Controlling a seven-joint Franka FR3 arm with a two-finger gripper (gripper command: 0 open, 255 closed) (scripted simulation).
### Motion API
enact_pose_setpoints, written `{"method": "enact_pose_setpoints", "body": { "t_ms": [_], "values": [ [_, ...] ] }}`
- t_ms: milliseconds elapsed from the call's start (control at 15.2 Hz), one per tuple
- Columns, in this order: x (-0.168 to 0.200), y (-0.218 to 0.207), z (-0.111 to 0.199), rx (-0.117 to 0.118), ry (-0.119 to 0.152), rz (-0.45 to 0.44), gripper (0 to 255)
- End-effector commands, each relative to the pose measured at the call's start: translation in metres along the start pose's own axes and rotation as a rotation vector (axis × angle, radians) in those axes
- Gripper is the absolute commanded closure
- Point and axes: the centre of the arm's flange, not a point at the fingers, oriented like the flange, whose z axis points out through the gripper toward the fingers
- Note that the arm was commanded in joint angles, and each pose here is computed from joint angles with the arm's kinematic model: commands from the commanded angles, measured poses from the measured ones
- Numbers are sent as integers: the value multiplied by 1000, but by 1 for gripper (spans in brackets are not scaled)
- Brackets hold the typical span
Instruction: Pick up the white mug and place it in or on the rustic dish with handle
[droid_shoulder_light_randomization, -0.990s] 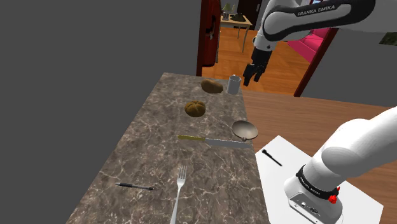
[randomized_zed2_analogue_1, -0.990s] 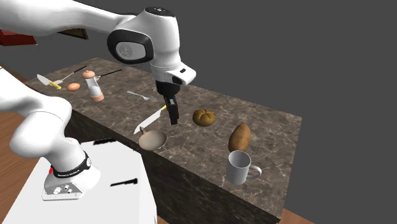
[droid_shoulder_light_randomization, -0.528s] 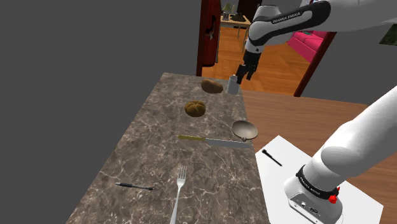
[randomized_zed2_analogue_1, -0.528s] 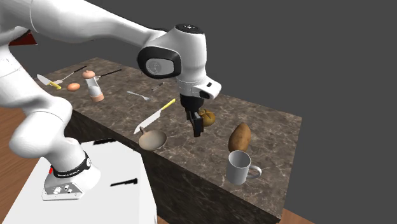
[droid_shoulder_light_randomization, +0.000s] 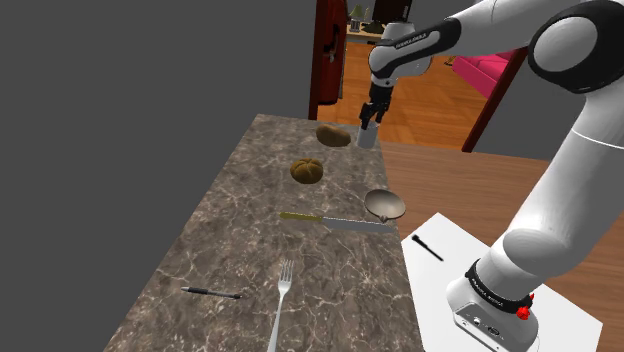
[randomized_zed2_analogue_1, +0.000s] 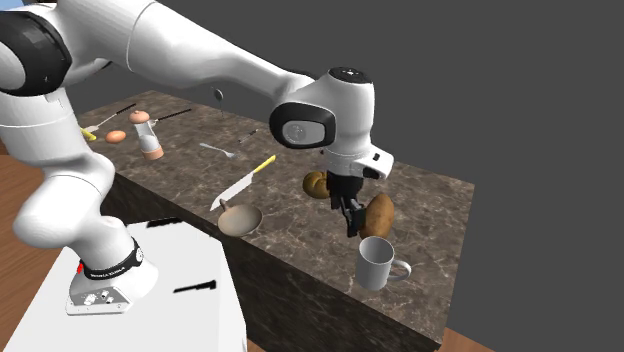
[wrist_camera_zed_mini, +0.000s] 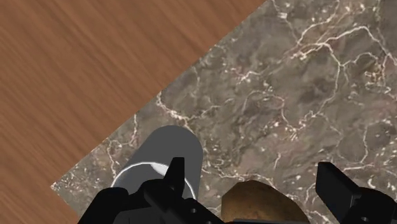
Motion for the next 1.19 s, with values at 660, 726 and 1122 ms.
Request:
{"method": "enact_pose_setpoints", "body": {
  "t_ms": [660, 726, 1122],
  "values": [
    [48, 37, 59, -25, 10, -13, 0],
    [48, 37, 67, -25, 10, -13, 0],
    [48, 37, 67, -25, 10, -13, 0]
  ]
}}
